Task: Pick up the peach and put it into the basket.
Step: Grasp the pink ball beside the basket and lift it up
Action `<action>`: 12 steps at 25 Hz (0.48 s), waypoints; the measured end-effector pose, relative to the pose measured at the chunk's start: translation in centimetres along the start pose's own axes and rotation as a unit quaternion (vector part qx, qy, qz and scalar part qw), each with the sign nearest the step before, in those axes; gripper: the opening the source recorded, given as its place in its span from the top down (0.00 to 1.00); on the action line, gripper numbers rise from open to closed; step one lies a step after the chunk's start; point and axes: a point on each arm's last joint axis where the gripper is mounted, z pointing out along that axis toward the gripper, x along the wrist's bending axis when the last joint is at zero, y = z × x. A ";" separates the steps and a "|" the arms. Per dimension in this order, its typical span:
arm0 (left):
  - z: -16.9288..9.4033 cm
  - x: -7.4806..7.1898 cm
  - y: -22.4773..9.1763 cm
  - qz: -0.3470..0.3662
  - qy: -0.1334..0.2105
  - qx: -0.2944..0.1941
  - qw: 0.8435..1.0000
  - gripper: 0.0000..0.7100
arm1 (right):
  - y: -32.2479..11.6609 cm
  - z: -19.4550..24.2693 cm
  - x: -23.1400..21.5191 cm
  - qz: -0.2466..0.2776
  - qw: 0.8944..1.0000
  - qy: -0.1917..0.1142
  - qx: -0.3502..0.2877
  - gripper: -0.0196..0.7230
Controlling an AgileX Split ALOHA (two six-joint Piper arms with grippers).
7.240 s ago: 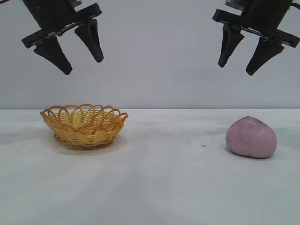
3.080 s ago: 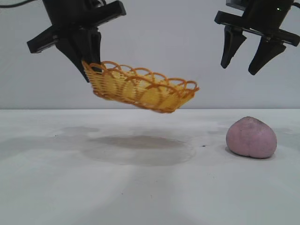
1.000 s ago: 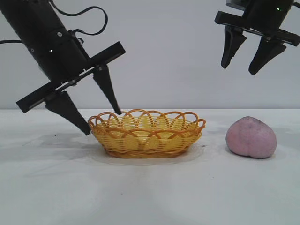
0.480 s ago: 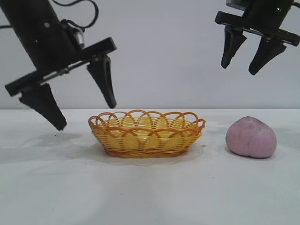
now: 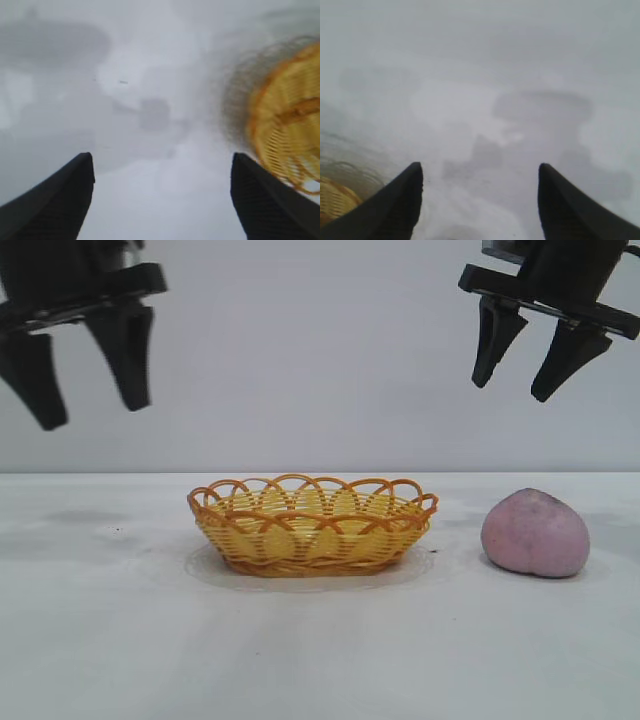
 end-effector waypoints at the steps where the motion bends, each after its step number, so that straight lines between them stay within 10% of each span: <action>1: -0.2 1.1 0.0 -0.009 0.008 0.002 1.000 0.23 | 0.0 0.0 0.0 0.000 1.000 0.000 0.001 0.40; 7: -1.2 5.9 -0.7 -0.034 0.062 0.024 0.997 0.23 | 0.0 0.0 0.0 0.000 1.000 0.000 0.001 0.40; 12: -2.4 7.0 -1.5 -0.028 0.102 0.050 0.993 0.23 | 0.0 0.0 0.0 0.000 1.000 0.000 0.002 0.40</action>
